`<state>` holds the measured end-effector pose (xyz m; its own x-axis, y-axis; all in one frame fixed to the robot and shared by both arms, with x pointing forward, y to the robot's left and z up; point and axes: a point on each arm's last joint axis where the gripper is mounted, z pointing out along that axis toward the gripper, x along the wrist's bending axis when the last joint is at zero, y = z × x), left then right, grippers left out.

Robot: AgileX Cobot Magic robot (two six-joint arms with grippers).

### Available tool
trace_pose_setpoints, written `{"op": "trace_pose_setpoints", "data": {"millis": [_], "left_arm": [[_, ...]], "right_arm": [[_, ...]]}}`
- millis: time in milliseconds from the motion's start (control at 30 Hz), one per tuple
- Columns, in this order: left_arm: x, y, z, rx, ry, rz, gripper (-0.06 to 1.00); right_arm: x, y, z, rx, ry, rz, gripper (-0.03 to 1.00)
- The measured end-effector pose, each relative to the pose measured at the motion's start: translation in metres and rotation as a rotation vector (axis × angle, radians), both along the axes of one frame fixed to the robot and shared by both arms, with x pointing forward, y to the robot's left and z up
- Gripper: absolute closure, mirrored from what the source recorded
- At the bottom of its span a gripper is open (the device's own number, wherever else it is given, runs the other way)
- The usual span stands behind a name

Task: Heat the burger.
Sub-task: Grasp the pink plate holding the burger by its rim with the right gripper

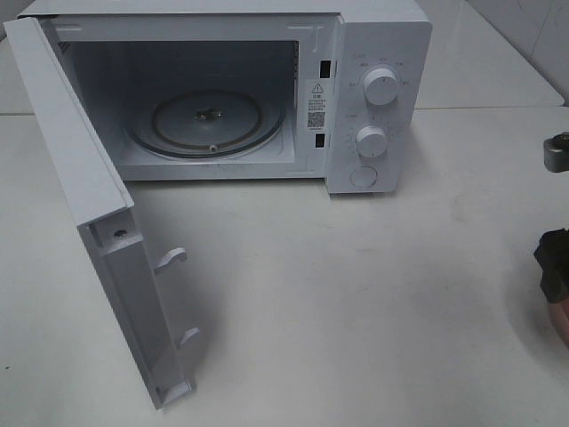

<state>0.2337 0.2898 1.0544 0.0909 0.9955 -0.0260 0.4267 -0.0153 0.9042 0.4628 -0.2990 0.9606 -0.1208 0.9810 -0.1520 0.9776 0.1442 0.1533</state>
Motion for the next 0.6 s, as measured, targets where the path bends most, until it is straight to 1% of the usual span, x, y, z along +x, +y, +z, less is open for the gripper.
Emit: {"op": "trace_pose_setpoints", "data": {"millis": [67, 133, 333, 400, 600], "left_arm": [[0.0, 0.0, 0.0, 0.0, 0.0, 0.0, -0.05], [0.0, 0.0, 0.0, 0.0, 0.0, 0.0, -0.05], [0.0, 0.0, 0.0, 0.0, 0.0, 0.0, -0.05], [0.0, 0.0, 0.0, 0.0, 0.0, 0.0, -0.05], [0.0, 0.0, 0.0, 0.0, 0.0, 0.0, -0.05]], "right_arm": [[0.001, 0.0, -0.003, 0.0, 0.009, 0.0, 0.12], [0.006, 0.001, -0.015, 0.0, 0.045, 0.004, 0.12], [0.01, 0.001, -0.026, 0.001, 0.075, 0.007, 0.13], [0.012, -0.001, -0.036, 0.003, 0.101, -0.001, 0.14], [0.015, -0.004, -0.045, 0.005, 0.125, -0.013, 0.14]]}}
